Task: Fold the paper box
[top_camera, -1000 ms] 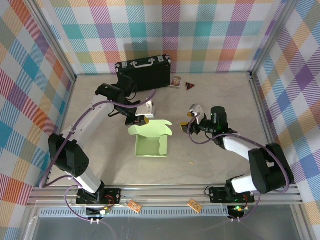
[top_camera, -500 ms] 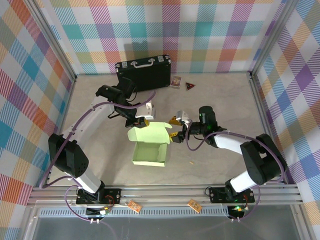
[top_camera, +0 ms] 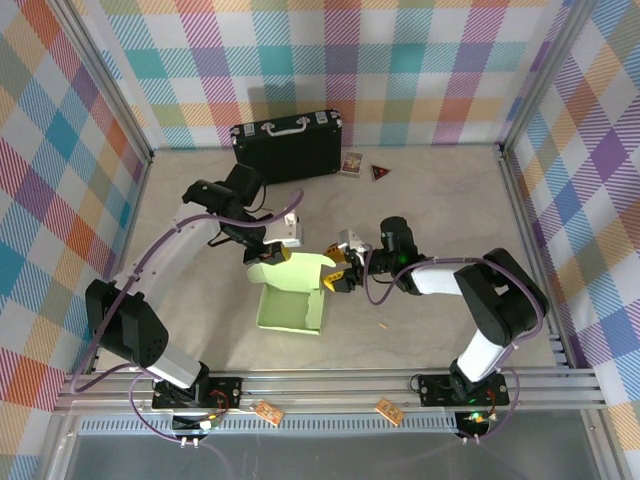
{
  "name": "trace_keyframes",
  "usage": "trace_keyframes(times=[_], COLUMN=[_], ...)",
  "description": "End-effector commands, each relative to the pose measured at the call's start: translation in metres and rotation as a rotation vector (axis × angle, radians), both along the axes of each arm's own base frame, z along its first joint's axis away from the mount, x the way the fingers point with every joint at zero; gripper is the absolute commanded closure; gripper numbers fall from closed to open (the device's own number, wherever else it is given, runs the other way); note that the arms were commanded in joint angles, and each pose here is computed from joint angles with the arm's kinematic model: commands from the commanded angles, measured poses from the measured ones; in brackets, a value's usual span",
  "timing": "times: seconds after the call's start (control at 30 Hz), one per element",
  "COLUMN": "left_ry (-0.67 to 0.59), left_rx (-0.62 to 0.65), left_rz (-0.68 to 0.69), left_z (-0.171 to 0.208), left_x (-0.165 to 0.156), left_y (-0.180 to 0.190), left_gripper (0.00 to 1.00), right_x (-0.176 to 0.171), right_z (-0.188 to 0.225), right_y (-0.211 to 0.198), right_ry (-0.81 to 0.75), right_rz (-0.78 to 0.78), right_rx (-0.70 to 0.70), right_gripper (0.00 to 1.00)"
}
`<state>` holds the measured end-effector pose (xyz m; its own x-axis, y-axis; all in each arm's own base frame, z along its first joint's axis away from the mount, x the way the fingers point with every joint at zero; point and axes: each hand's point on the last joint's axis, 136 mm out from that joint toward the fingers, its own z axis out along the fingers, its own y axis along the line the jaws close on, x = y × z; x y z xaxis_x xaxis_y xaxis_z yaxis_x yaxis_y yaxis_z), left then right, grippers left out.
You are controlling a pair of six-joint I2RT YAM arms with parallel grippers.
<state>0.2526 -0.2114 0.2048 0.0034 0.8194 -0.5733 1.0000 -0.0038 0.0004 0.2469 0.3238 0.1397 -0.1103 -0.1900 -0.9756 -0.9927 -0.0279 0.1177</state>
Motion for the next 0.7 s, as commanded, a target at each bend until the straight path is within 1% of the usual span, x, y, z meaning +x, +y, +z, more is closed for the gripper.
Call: trace_keyframes(times=[0.0, 0.13, 0.23, 0.33, 0.47, 0.57, 0.6, 0.63, 0.67], left_ry=[-0.044, -0.063, -0.070, -0.064, -0.060, -0.055, -0.056, -0.052, -0.053], left_rx=[-0.186, -0.213, -0.229, -0.237, -0.237, -0.228, -0.227, -0.228, -0.231], left_rz=[-0.015, 0.001, 0.016, 0.018, 0.018, 0.021, 0.023, 0.023, 0.023], left_z=[0.026, 0.025, 0.025, 0.024, 0.022, 0.020, 0.021, 0.021, 0.022], left_x=[0.002, 0.001, 0.004, 0.003, 0.000, -0.002, -0.002, -0.004, -0.005], left_y=[-0.026, -0.028, -0.031, -0.034, -0.035, -0.034, -0.033, -0.033, -0.033], left_gripper=[1.00, 1.00, 1.00, 1.00, 1.00, 1.00, 1.00, 1.00, 1.00], right_x=[0.002, 0.001, -0.002, -0.003, 0.001, 0.006, 0.007, 0.008, 0.009], right_z=[0.026, 0.028, 0.022, 0.017, 0.016, 0.014, 0.014, 0.016, 0.017], right_y=[0.019, 0.025, 0.030, 0.038, 0.043, 0.044, 0.044, 0.044, 0.043], right_ry=[-0.039, -0.035, -0.031, -0.022, -0.031, -0.040, -0.045, -0.052, -0.058], right_rz=[0.032, 0.040, 0.055, 0.055, 0.040, 0.013, 0.008, 0.006, 0.000], right_rx=[0.084, 0.091, 0.069, 0.052, 0.058, 0.047, 0.047, 0.051, 0.052], right_gripper=[0.39, 0.40, 0.47, 0.51, 0.62, 0.75, 0.80, 0.88, 0.94])
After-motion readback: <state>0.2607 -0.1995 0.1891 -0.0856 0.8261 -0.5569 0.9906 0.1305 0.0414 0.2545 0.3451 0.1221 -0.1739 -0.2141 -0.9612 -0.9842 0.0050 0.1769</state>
